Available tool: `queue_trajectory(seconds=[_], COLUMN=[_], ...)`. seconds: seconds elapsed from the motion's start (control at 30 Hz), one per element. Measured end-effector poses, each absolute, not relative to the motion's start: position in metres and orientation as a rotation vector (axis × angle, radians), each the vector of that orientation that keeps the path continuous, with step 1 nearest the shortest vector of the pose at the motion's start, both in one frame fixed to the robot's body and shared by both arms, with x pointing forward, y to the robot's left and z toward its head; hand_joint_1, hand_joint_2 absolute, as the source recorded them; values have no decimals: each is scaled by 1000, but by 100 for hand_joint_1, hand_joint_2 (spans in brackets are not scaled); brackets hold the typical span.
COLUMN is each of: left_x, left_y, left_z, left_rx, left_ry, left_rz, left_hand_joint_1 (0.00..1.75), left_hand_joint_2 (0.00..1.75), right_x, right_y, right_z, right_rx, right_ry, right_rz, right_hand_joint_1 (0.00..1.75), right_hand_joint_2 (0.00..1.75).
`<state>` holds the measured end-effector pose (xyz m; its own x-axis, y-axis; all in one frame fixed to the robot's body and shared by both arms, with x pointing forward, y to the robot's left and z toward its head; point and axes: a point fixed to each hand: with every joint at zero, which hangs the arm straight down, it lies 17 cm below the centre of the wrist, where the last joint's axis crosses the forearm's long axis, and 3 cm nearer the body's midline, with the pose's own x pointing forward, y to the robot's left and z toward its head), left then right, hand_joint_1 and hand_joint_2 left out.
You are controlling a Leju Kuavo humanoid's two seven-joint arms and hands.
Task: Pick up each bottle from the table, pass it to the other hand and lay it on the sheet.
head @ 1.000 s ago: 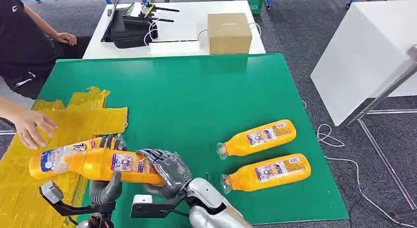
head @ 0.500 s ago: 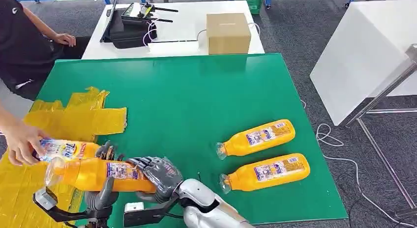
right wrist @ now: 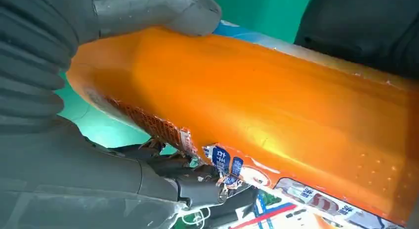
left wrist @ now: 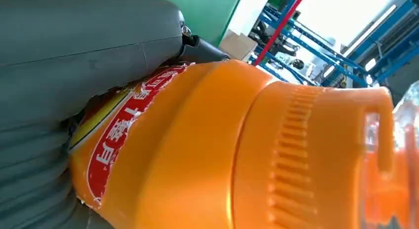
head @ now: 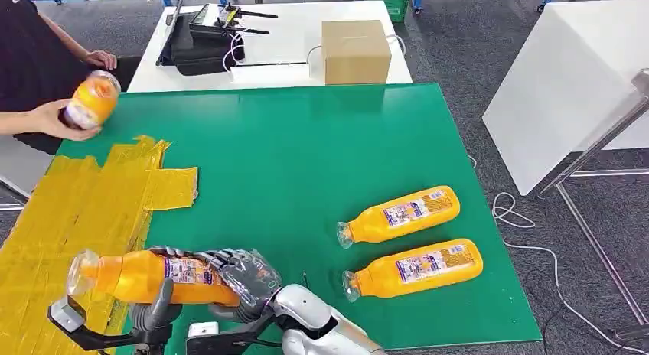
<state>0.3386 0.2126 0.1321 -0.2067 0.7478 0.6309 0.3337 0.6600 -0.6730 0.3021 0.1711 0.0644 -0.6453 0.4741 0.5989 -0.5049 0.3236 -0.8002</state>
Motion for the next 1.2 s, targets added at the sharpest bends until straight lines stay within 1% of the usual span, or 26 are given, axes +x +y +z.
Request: queue_trajectory(seconds=[0.03, 0.1, 0.2, 0.27, 0.33, 0.43, 0.47, 0.57, 0.6, 0.63, 0.73, 0.87, 0.97, 1.03, 1.13, 1.2], left_x=[340, 347, 358, 362, 368, 378, 381, 383, 383, 383, 378, 376, 377, 380, 382, 385], left_y=[212, 209, 208, 214, 221, 242, 252, 277, 284, 291, 306, 317, 320, 322, 324, 323], left_z=[133, 132, 128, 136, 141, 143, 147, 160, 163, 164, 159, 136, 107, 77, 44, 40], left_rx=[-847, -747, -458, -405, -278, 107, 288, 718, 842, 949, 1162, 1277, 1294, 1230, 1149, 1140], left_ry=[-1811, -1839, -1885, -1914, -1950, -1977, -1980, -1957, -1937, -1912, -1825, -1706, -1608, -1532, -1460, -1454], left_rz=[465, 390, 176, 151, 87, -110, -206, -439, -520, -590, -751, -910, -1018, -1070, -1113, -1122], left_hand_joint_1=[175, 175, 175, 175, 175, 175, 175, 175, 175, 175, 175, 175, 175, 175, 175, 175], left_hand_joint_2=[175, 175, 175, 175, 175, 175, 175, 175, 175, 175, 175, 175, 175, 175, 175, 175], right_x=[304, 308, 317, 321, 326, 334, 339, 345, 347, 350, 355, 350, 346, 343, 340, 340], right_y=[170, 165, 149, 141, 133, 115, 104, 73, 58, 41, -10, -79, -125, -166, -205, -219], right_z=[65, 61, 54, 52, 52, 56, 61, 68, 70, 71, 80, 88, 95, 100, 107, 113], right_rx=[19, 2, -24, -31, -44, -59, -55, 19, 34, 37, 50, 23, -14, -68, -142, -176], right_ry=[-1751, -1744, -1722, -1712, -1710, -1717, -1731, -1742, -1747, -1751, -1779, -1790, -1772, -1740, -1705, -1700], right_rz=[1452, 1439, 1384, 1356, 1330, 1257, 1226, 1181, 1172, 1163, 1141, 1162, 1197, 1252, 1308, 1327], right_hand_joint_1=[0, 0, 0, 0, 0, 0, 0, 0, 0, 0, 0, 0, 0, 0, 0, 0], right_hand_joint_2=[0, 0, 0, 0, 0, 0, 0, 0, 175, 175, 175, 175, 175, 175, 175, 175])
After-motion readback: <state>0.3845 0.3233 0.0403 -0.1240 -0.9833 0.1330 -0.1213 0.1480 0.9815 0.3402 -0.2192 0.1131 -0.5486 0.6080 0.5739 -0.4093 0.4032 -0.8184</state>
